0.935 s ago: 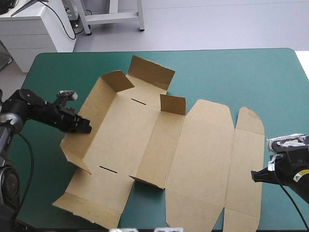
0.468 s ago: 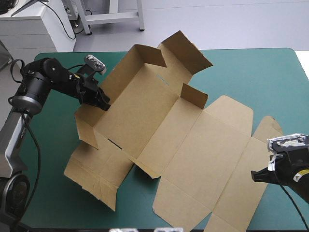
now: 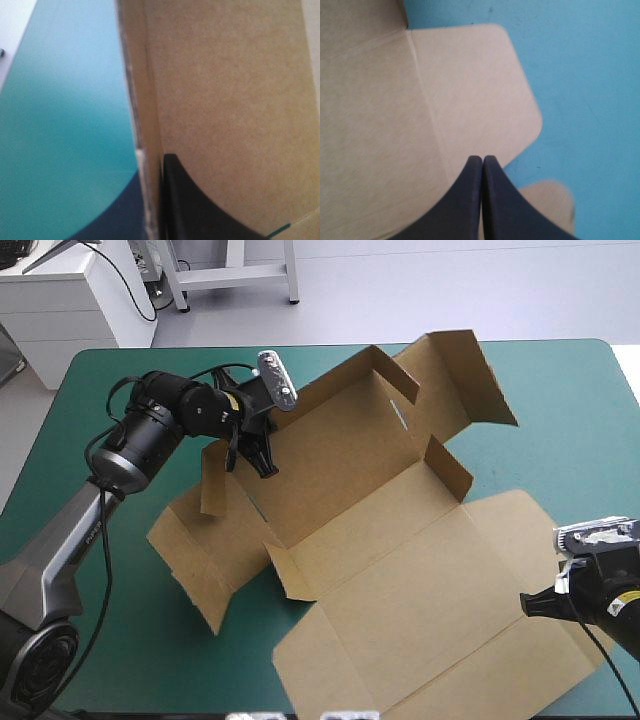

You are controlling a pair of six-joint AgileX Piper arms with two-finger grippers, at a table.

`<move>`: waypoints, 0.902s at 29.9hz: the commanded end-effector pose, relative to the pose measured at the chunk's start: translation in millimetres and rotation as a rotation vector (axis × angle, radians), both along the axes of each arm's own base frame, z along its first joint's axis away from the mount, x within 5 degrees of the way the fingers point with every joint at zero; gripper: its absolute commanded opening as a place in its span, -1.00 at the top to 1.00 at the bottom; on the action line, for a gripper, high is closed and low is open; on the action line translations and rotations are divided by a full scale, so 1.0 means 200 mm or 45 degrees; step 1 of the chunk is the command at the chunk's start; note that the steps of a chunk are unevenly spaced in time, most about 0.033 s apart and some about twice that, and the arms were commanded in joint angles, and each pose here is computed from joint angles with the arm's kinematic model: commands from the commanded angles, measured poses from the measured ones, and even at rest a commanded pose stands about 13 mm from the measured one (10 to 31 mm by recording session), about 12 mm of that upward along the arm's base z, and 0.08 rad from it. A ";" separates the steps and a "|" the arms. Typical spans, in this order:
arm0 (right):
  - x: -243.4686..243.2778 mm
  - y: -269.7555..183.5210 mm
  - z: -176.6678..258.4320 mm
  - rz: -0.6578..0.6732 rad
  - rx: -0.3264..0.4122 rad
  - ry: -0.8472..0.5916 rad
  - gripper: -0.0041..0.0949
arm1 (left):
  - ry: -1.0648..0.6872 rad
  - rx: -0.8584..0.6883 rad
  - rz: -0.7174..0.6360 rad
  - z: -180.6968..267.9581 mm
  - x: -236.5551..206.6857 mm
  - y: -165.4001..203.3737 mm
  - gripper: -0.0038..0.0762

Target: Fold the box

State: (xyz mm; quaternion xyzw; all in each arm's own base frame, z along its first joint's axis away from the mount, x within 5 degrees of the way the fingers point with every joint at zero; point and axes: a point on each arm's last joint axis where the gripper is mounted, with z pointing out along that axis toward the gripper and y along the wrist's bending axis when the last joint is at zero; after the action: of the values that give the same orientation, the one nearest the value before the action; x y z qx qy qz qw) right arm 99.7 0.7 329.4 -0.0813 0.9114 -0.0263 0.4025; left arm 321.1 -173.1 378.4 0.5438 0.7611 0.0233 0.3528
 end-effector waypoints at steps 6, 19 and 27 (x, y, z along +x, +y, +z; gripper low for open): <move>0.03 0.00 0.08 -0.008 0.007 -0.162 0.96 | -0.433 0.148 -0.242 0.15 -0.06 -0.17 0.92; 0.03 0.00 0.10 -0.025 0.027 -0.199 0.96 | -0.559 0.201 -0.372 0.03 -0.05 -0.20 0.92; 0.03 0.00 0.19 -0.050 0.055 -0.279 0.96 | -0.763 0.310 -0.439 0.05 -0.08 -0.28 0.92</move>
State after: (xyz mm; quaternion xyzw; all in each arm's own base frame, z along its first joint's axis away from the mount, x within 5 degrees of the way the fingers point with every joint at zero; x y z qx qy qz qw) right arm 102.6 1.0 347.1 -0.0622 0.8897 -0.0205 0.4519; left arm 316.5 -225.6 348.0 0.6956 0.5654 0.1702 0.4093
